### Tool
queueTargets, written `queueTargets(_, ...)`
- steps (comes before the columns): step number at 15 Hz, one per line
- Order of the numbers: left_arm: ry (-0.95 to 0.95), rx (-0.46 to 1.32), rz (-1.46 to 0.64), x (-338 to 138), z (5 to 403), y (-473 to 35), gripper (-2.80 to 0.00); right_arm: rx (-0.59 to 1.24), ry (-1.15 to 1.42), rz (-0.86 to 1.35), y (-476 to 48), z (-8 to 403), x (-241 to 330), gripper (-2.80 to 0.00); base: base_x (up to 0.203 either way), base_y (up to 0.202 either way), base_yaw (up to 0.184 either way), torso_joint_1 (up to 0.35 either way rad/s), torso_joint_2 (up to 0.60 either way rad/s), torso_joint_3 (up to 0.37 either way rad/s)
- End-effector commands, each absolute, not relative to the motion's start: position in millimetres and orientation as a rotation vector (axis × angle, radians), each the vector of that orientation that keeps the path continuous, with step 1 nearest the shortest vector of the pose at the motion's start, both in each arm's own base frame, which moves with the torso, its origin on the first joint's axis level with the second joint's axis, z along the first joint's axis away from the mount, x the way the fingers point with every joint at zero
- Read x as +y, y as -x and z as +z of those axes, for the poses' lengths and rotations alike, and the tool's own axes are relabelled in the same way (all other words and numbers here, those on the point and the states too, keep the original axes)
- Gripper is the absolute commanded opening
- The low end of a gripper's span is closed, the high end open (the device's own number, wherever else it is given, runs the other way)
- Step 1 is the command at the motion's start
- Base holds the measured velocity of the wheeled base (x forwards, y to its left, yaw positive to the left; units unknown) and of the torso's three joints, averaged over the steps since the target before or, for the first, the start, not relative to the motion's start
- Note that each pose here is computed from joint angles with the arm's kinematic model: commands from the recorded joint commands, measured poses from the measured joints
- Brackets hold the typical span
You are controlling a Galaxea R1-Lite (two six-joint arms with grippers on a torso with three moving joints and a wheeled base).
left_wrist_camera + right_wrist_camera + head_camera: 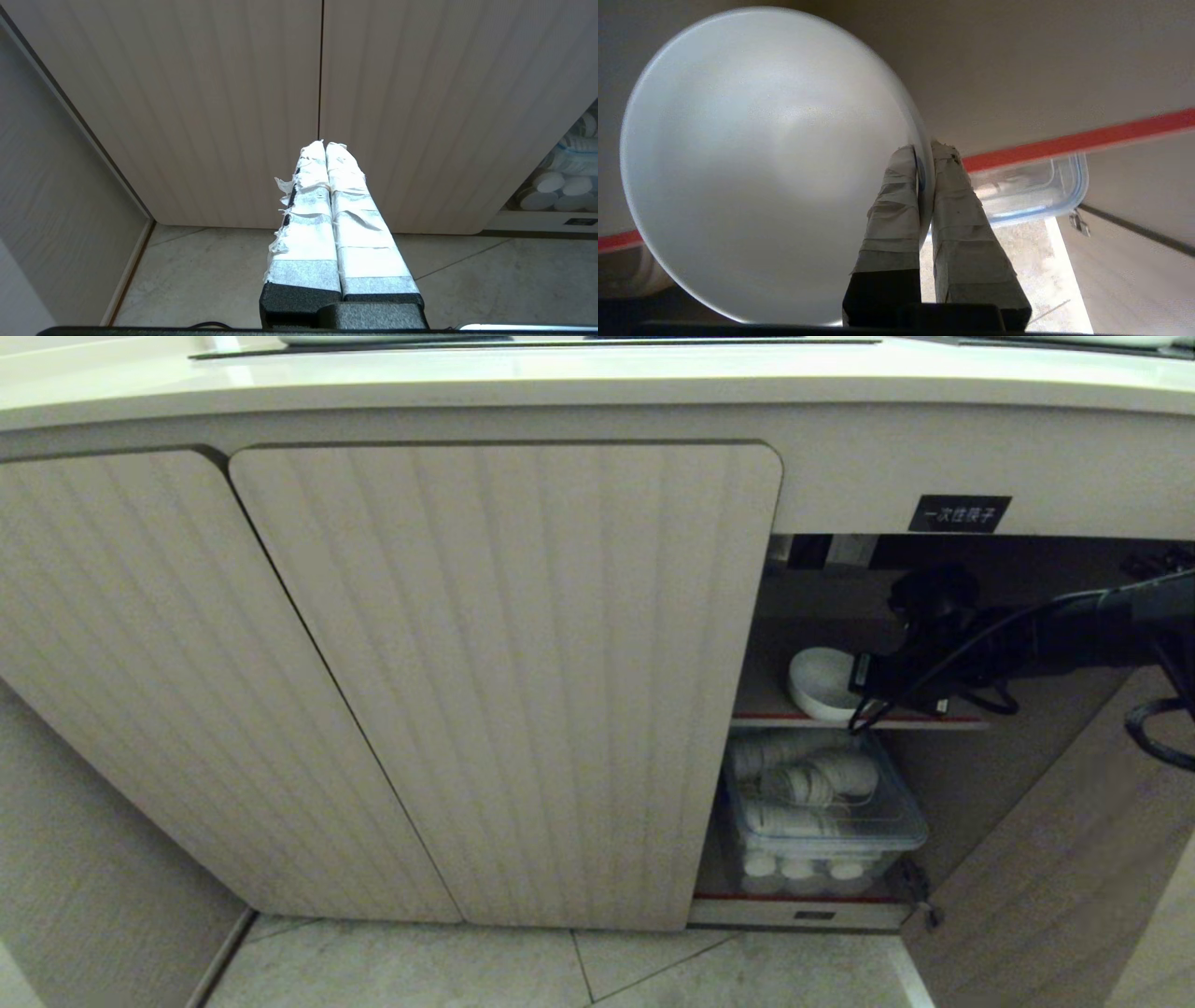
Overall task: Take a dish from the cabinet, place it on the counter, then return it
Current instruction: Take the bowl from the cabinet
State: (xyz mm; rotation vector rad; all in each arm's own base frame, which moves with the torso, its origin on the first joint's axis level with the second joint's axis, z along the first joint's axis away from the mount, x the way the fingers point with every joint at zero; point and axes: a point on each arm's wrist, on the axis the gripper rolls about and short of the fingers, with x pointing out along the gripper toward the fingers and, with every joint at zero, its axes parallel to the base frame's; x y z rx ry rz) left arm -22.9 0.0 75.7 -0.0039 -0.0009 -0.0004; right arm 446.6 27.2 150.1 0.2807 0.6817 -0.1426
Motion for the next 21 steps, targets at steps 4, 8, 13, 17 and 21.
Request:
queueTargets(4,0.004,-0.002,0.0,0.0,75.9,22.9,-2.8,0.677,-0.286,-0.142,-430.3,151.5,26.5,-2.8,0.0,0.0,0.0,0.0,0.0,0.0)
queueTargets(8,0.005,-0.001,0.0,0.0,75.9,22.9,-2.8,0.665,-0.328,-0.149,-421.8,156.7,26.0,-2.8,0.0,0.0,0.0,0.0,0.0,0.0)
queueTargets(13,0.005,0.0,0.0,0.0,75.5,22.8,-2.8,0.654,-0.346,-0.15,-417.0,164.2,27.0,-2.8,0.0,0.0,0.0,0.0,0.0,0.0)
queueTargets(17,0.005,-0.002,0.0,0.0,75.9,22.9,-2.8,0.669,-0.352,-0.156,-409.1,162.1,26.6,-2.8,0.0,0.0,0.0,0.0,0.0,0.0)
queueTargets(21,0.005,-0.001,0.0,0.0,75.8,22.9,-2.8,0.695,-0.348,-0.161,-393.8,161.1,25.9,-2.8,0.0,0.0,0.0,0.0,0.0,0.0)
